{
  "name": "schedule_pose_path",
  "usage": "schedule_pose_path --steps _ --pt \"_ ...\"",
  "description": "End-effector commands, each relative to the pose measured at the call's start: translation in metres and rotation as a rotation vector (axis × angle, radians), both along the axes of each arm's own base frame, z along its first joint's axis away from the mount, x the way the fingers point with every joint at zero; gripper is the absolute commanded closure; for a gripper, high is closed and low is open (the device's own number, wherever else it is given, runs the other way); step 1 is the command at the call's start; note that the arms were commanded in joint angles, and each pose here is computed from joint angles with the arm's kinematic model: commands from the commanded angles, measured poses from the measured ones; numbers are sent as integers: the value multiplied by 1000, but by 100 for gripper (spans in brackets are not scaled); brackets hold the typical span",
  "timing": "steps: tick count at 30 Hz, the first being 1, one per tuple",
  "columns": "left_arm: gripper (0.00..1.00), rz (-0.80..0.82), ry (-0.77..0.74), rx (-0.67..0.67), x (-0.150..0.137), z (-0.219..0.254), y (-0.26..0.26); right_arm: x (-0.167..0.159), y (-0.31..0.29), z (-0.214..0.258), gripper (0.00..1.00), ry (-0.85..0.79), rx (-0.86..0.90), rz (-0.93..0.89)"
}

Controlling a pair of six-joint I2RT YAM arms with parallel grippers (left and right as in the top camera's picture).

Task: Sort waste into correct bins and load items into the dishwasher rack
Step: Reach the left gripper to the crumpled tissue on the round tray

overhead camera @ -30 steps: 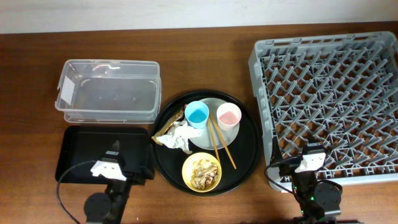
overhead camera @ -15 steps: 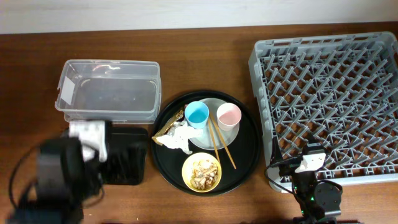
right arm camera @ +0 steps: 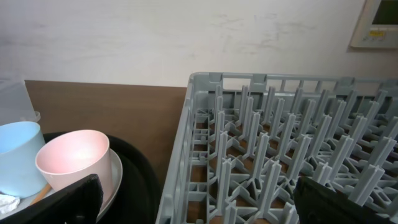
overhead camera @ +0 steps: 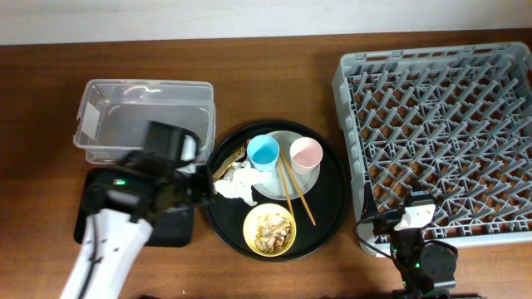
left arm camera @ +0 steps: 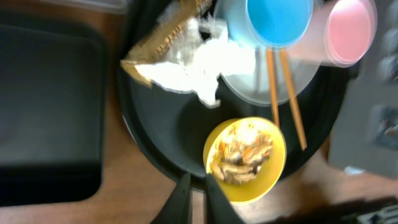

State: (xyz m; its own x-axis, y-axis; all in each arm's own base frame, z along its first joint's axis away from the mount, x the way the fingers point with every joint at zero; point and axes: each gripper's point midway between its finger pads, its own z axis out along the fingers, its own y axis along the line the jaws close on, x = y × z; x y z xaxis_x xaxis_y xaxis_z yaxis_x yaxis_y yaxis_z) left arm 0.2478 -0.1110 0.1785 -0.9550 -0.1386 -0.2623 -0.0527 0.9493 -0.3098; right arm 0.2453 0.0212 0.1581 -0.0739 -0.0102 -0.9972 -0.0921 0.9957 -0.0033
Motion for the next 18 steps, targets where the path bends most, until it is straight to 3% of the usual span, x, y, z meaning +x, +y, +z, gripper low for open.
schedule_pose_path --steps 1,6,12,18 --pt "13 8 -6 11 0 -30 -20 0 0 -2 1 1 -3 1" --pt "16 27 -30 -6 5 -56 -40 0 1 -2 1 1 -3 1" --pt "19 284 -77 179 24 -92 -24 0 1 -2 1 1 -3 1" --pt "23 305 -69 205 44 -126 -35 0 1 -2 1 1 -3 1"
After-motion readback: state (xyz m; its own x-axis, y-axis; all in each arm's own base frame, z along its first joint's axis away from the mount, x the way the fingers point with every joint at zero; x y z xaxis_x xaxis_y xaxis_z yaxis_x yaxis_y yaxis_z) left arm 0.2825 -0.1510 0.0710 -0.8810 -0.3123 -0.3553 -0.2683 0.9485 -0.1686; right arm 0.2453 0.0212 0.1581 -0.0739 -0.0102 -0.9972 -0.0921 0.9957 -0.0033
